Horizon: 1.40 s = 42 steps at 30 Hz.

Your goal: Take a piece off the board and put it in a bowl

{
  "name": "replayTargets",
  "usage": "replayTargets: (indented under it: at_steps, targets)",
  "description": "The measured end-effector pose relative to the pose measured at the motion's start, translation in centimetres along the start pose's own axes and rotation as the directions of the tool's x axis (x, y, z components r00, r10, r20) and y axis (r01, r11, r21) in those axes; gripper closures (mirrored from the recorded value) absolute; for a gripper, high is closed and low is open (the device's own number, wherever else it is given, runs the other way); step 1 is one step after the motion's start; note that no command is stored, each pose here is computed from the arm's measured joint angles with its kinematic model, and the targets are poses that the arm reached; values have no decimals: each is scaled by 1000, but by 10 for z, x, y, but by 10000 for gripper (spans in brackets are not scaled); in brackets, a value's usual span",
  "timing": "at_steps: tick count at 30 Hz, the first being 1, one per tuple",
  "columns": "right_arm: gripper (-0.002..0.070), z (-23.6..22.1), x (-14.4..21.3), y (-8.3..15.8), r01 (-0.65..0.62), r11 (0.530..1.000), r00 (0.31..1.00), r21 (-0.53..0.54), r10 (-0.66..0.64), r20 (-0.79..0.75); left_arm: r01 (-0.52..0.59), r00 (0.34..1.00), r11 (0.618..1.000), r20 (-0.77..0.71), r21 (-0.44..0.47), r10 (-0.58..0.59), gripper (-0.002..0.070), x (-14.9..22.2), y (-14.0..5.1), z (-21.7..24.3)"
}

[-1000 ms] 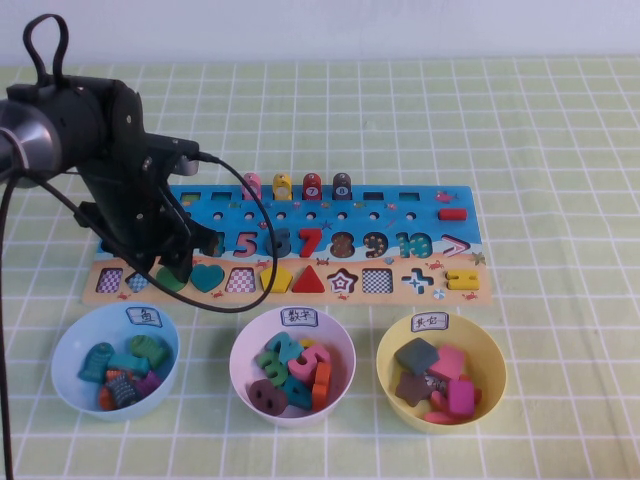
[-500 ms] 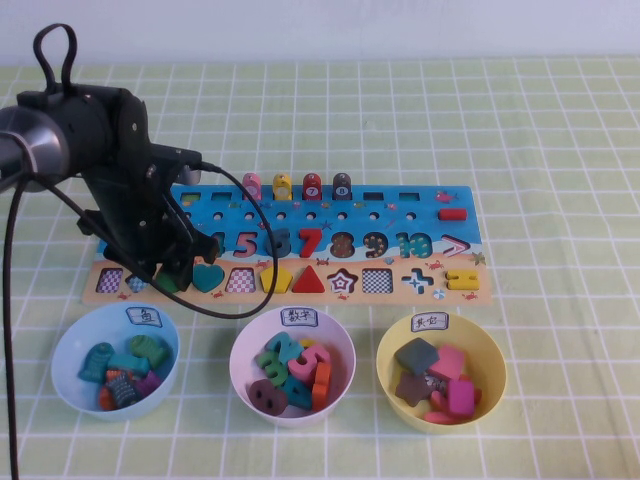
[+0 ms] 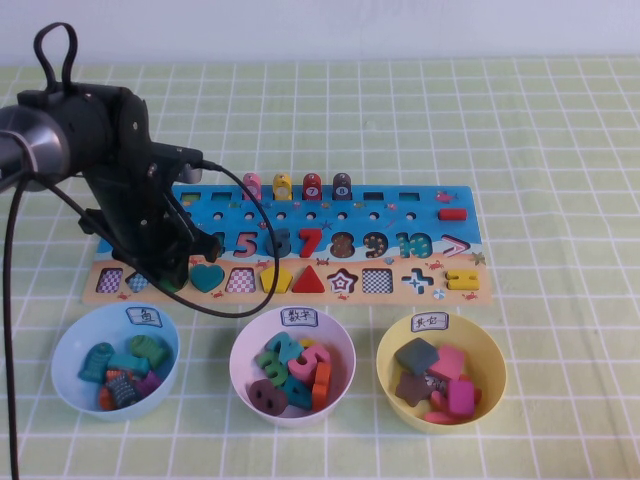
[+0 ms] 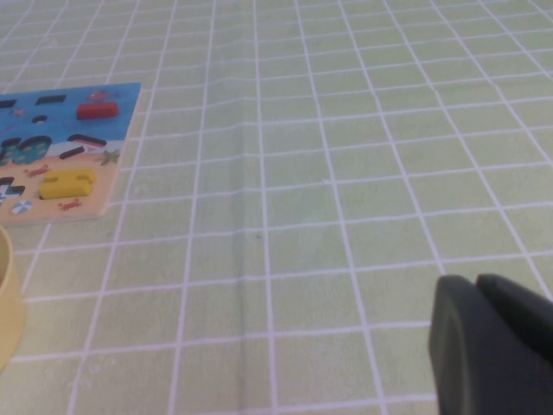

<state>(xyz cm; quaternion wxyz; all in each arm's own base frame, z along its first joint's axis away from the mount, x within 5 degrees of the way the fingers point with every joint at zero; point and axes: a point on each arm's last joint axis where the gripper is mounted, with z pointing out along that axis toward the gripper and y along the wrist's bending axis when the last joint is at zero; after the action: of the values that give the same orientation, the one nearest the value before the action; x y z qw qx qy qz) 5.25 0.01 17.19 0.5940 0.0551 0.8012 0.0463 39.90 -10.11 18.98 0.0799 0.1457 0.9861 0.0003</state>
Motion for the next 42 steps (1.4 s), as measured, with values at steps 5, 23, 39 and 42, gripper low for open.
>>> replayTargets:
  at_steps: [5, 23, 39, 42]
  targets:
    - [694, 0, 0, 0, 0, 1000, 1000, 0, 0, 0, 1, 1000, 1000, 0, 1, -1, 505, 0, 0, 0]
    - [694, 0, 0, 0, 0, 1000, 1000, 0, 0, 0, 1, 1000, 1000, -2, 2, -1, 365, 0, 0, 0]
    - [694, 0, 0, 0, 0, 1000, 1000, 0, 0, 0, -8, 1000, 1000, -19, -3, 8, 124, 1, 0, 0]
    - [694, 0, 0, 0, 0, 1000, 1000, 0, 0, 0, -11, 1000, 1000, -17, -3, 11, 123, 1, 0, 0]
